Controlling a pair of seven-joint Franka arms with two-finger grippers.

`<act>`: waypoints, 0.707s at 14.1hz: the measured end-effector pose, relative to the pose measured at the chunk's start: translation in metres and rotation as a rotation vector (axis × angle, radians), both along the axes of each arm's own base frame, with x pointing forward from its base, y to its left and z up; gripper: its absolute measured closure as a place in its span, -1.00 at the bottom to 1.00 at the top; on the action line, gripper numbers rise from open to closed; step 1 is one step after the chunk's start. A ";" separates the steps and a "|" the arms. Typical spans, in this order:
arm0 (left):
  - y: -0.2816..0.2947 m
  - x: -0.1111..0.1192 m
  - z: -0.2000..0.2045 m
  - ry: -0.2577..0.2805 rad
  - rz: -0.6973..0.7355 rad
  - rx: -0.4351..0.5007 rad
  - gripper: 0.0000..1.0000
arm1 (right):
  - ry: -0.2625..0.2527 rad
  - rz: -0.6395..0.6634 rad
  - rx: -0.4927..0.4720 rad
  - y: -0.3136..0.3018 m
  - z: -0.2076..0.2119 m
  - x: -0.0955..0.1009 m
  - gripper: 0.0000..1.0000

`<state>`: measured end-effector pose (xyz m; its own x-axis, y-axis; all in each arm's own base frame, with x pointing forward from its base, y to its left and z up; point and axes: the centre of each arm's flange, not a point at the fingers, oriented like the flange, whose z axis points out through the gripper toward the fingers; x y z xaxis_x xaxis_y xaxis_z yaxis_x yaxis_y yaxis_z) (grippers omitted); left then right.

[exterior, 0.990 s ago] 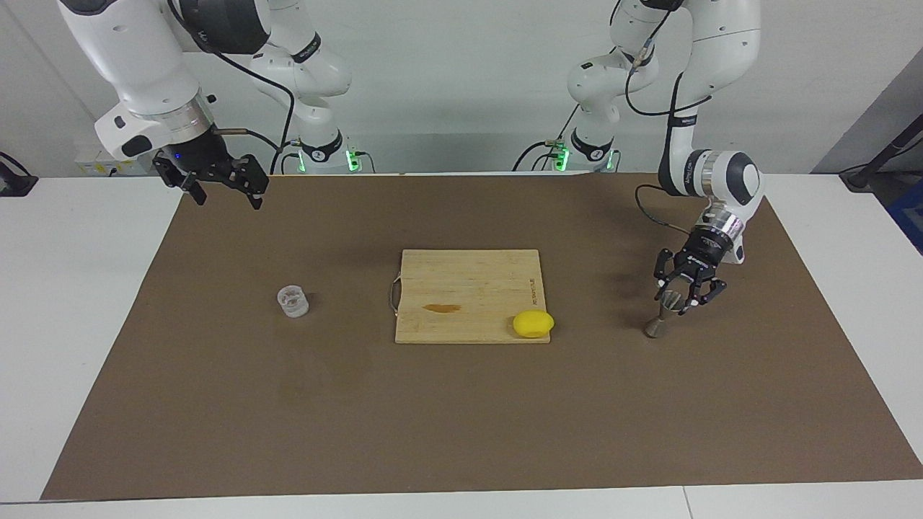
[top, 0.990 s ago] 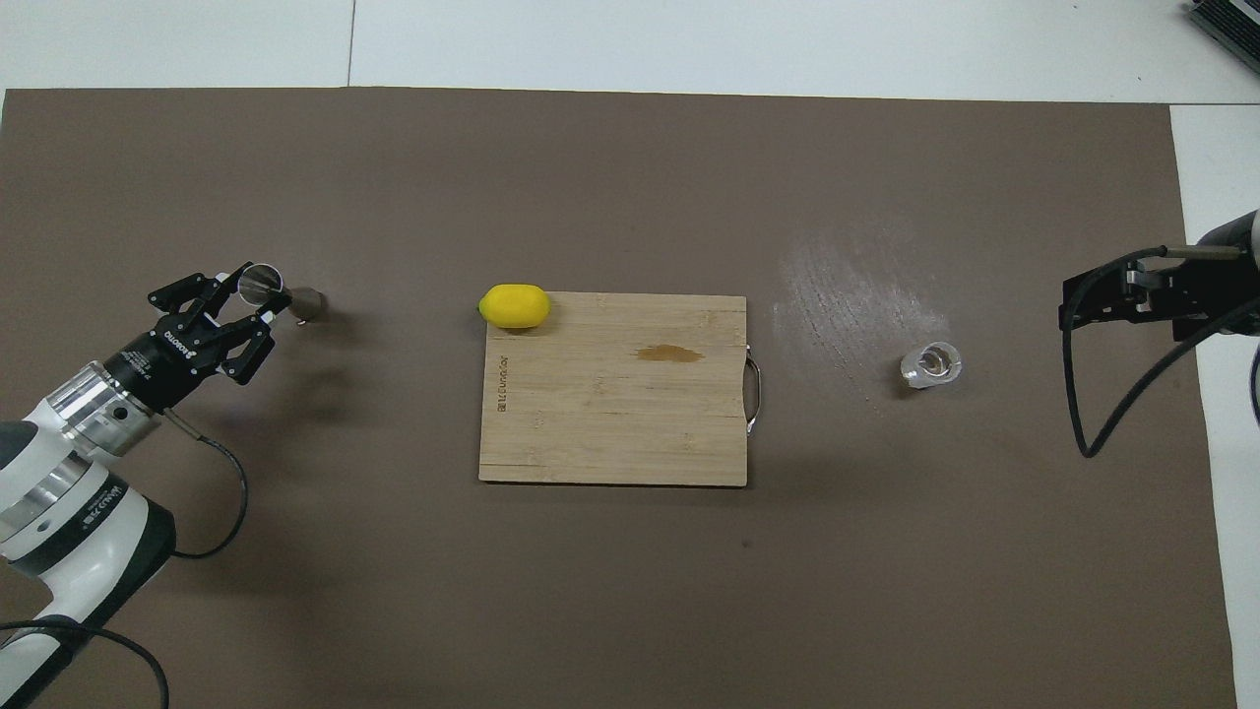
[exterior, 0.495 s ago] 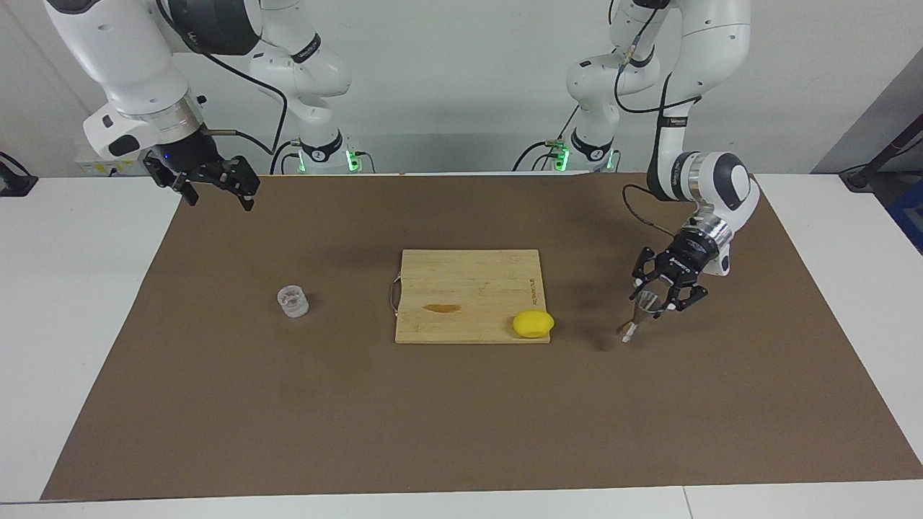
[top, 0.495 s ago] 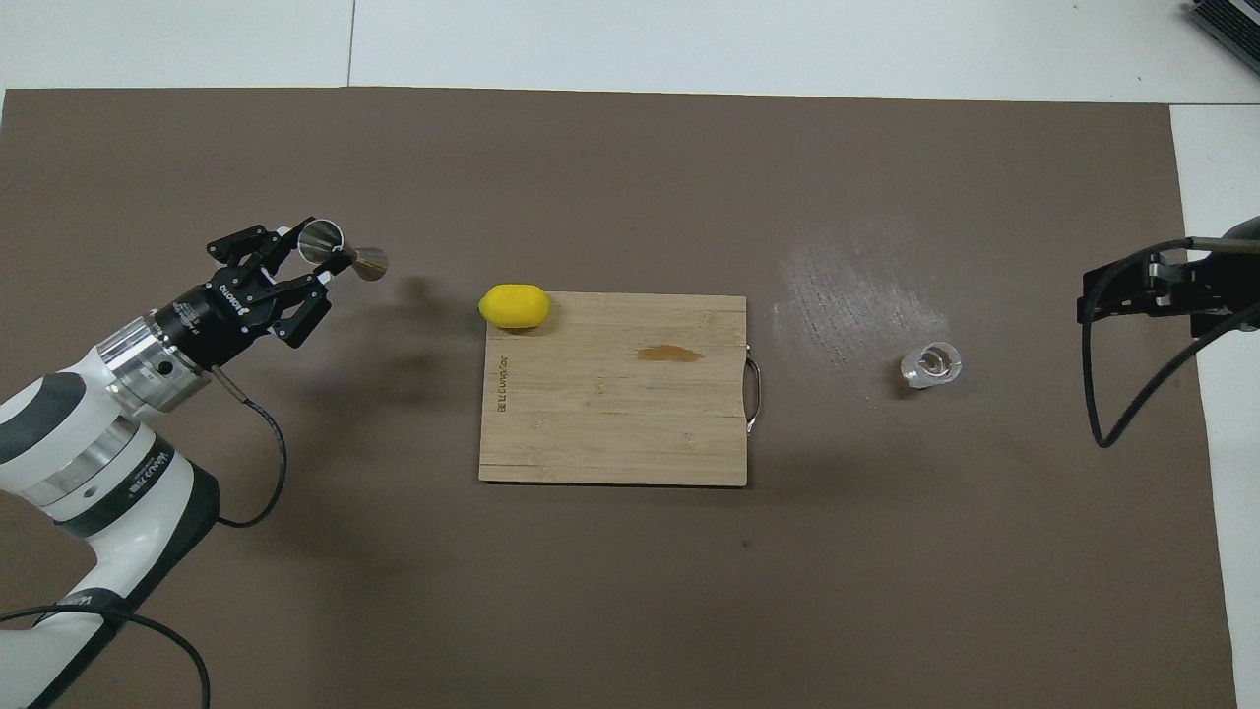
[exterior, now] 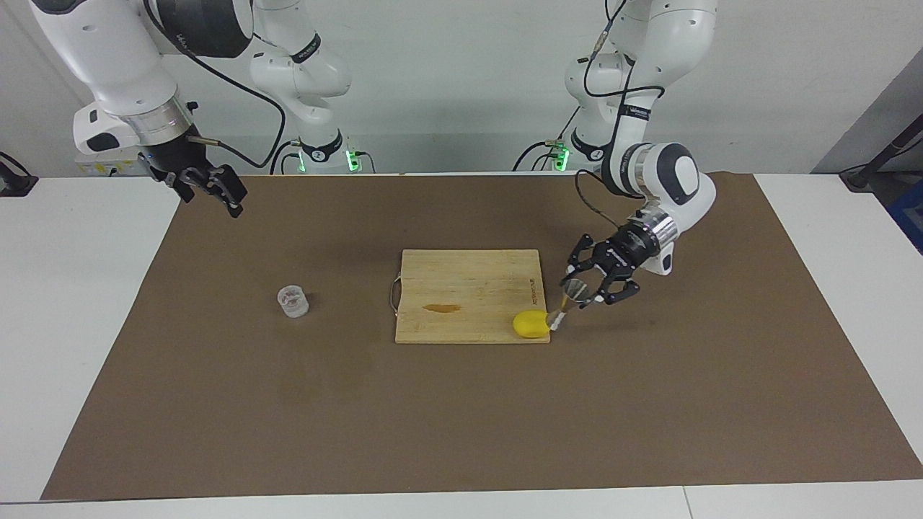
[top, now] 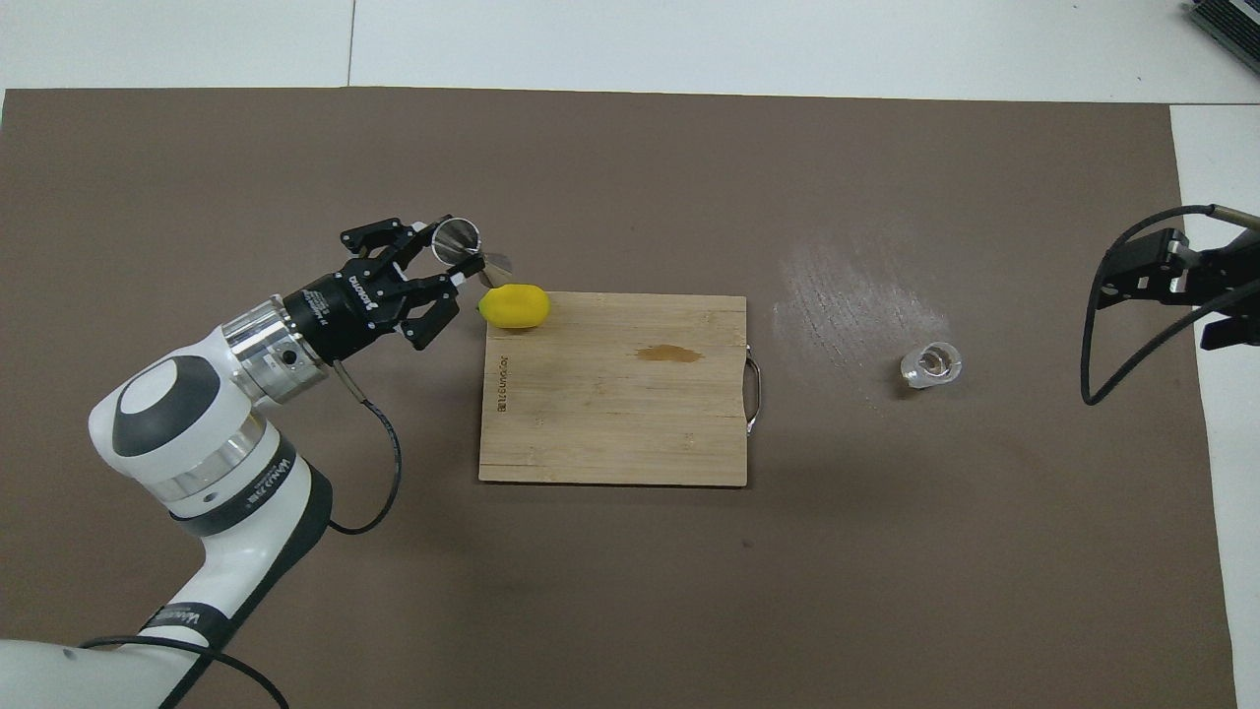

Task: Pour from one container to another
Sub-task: 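Lift the metal cup with the left gripper and carry it over the board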

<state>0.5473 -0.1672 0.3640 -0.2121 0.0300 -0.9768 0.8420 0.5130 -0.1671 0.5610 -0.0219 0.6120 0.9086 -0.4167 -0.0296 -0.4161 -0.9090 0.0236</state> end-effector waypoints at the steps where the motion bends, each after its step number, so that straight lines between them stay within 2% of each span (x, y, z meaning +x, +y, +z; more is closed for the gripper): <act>1: -0.019 -0.006 0.000 -0.004 -0.015 0.001 -0.01 | 0.005 -0.041 0.014 -0.002 -0.003 0.001 -0.97; 6: -0.095 -0.038 -0.005 -0.018 -0.086 0.034 -0.01 | 0.052 -0.322 0.068 -0.023 -0.025 0.006 -0.96; 10: -0.144 -0.039 -0.020 -0.023 -0.125 0.031 -0.01 | 0.134 -0.559 0.158 -0.046 -0.058 0.011 -0.96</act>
<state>0.5087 -0.3108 0.3436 -0.1827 0.0851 -0.9795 0.9030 0.4085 -0.1329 0.5724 -0.0678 0.5539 0.5368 -0.8118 -0.2299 -0.8352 -0.5498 -0.0089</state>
